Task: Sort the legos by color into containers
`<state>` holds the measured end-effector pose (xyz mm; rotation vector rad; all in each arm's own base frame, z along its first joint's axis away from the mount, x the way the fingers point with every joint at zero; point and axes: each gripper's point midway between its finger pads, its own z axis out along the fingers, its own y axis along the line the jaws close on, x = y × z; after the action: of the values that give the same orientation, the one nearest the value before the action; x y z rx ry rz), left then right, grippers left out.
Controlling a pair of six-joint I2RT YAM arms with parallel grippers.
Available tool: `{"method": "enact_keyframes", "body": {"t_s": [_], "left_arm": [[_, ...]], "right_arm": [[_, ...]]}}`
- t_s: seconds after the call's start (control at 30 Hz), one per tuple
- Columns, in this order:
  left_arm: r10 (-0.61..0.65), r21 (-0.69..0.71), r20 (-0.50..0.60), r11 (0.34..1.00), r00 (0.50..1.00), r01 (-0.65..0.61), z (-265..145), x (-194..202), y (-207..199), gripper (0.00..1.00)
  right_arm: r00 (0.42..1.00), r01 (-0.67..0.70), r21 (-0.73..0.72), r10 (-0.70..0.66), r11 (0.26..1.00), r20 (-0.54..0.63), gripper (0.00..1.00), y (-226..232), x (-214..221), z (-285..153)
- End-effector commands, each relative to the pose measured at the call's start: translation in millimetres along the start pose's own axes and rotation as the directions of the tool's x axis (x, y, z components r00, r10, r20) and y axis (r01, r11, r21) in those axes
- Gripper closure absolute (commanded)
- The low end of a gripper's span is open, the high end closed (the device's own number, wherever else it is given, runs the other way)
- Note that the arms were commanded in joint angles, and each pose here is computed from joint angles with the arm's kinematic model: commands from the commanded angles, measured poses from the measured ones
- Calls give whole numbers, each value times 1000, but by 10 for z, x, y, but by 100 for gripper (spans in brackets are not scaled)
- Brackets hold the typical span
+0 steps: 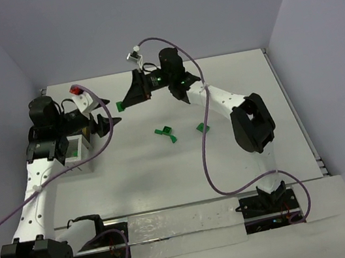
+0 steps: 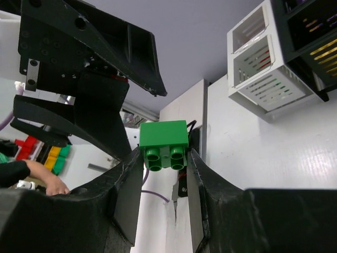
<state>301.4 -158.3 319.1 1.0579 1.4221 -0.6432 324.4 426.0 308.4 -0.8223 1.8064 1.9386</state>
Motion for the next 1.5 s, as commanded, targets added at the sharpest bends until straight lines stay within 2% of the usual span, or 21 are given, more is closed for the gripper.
{"method": "enact_keyframes", "body": {"t_s": [0.0, 0.2, 0.53, 0.73, 0.77, 0.87, 0.9, 0.93, 0.97, 1.0, 1.03, 1.07, 1.13, 1.27, 1.33, 1.43, 1.47], "left_arm": [[153, 52, 3, 987, 988, -152, 5, -49, -49, 22], [204, 83, 8, 975, 979, -204, 54, -51, -73, 22], [291, 140, -5, 947, 957, -288, 114, -28, -192, 31], [314, 124, -16, 943, 949, -309, 120, -21, -199, 61], [316, 116, -16, 943, 949, -312, 117, -36, -188, 62], [313, 100, -24, 946, 949, -309, 114, -32, -171, 76], [311, 96, -27, 947, 950, -307, 111, -30, -167, 78], [308, 92, -34, 948, 951, -304, 108, -22, -158, 83], [301, 89, -45, 951, 953, -296, 105, -4, -150, 89], [291, 88, -55, 954, 955, -285, 95, 5, -153, 96], [266, 89, -72, 962, 961, -260, 85, 40, -166, 99], [246, 79, -86, 968, 966, -239, 76, 59, -156, 100], [174, 34, -125, 985, 977, -171, 33, 107, -133, 100], [-24, -77, -164, 997, 986, 12, -50, 196, -87, 100], [-134, -171, -186, 980, 973, 103, -98, 251, -8, 100], [-235, -270, -224, 947, 946, 172, -218, 398, 47, 100], [-293, -342, -225, 917, 929, 206, -306, 469, 74, 100]], "right_arm": [[998, 52, -45, -54, 998, -33, 100, 179, 29, 55], [996, 69, -57, -72, 996, -54, 100, 214, 77, 85], [995, 63, -67, -68, 996, -68, 100, 216, 98, 118], [996, 58, -68, -62, 996, -70, 100, 211, 107, 118], [996, 59, -68, -63, 996, -69, 100, 216, 103, 117], [996, 56, -66, -61, 996, -69, 99, 207, 108, 118], [996, 56, -66, -60, 996, -69, 94, 210, 106, 118], [996, 56, -64, -60, 996, -68, 80, 211, 104, 114], [996, 58, -56, -62, 997, -65, 61, 203, 97, 103], [996, 60, -41, -62, 997, -60, 46, 180, 87, 83], [996, 70, -29, -71, 997, -52, 27, 187, 65, 56], [996, 78, -11, -79, 997, -45, 21, 157, 48, 24], [992, 123, 74, -122, 990, -18, 12, 66, -45, -141], [974, 217, 284, -224, 934, -5, 4, -176, -189, -629], [966, 246, 372, -259, 895, -15, 3, -280, -193, -853], [951, 281, 508, -308, 814, -31, 1, -443, -216, -1289], [941, 302, 554, -335, 776, -43, 0, -424, -219, -1459]]}}
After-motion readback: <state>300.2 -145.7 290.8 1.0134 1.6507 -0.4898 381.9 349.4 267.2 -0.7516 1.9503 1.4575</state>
